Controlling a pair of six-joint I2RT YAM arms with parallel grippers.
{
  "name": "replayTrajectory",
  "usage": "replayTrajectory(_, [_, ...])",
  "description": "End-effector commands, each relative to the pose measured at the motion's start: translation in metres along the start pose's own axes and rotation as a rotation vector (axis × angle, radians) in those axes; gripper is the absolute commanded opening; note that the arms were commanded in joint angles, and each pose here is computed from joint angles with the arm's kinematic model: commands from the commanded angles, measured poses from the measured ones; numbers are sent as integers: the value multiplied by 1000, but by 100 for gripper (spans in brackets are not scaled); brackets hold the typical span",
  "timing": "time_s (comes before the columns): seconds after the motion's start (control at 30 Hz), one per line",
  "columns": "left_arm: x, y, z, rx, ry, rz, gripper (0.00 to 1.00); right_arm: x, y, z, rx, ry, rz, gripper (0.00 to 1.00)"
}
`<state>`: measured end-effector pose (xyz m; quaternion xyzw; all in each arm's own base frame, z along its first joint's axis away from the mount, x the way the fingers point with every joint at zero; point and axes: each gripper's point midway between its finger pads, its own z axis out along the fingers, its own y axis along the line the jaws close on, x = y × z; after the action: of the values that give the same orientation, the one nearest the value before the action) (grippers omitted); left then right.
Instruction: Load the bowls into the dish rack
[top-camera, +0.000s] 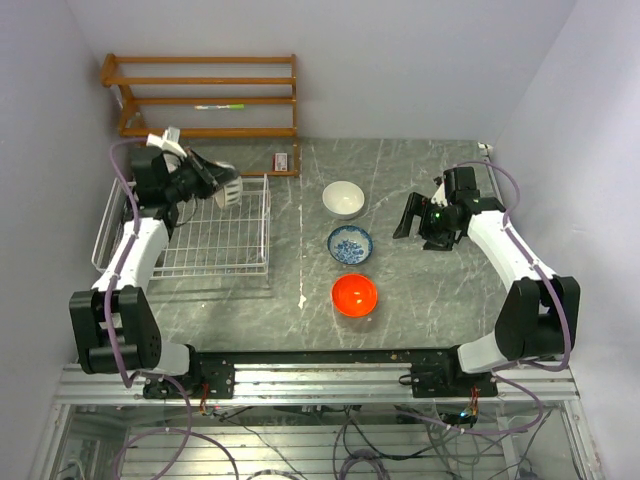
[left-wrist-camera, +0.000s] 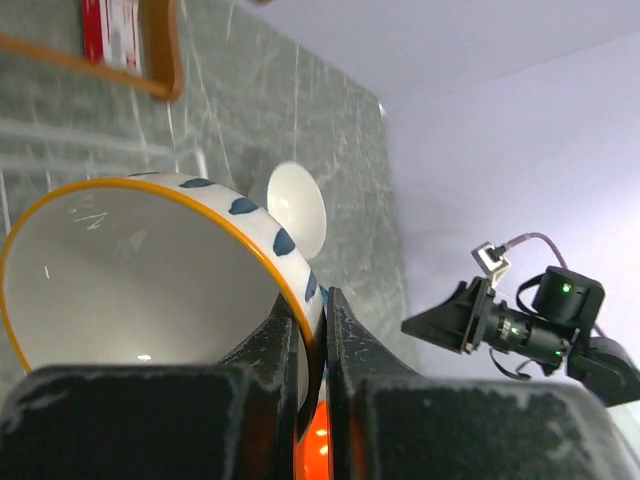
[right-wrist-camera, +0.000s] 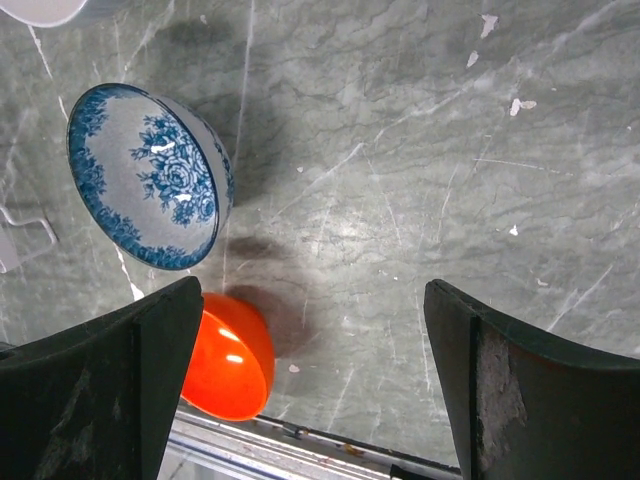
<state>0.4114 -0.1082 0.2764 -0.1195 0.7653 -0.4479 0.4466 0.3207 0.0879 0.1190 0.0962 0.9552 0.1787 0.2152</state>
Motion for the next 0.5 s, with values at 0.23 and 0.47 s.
replayTrajectory(0.23, [22,10,-8,144,-7,-282,7,2,3,-12,-24,-32,-24,92])
replayTrajectory(0.47, [32,39,6,124,-14,-377,7,3,2,-12,-19,-35,-18,92])
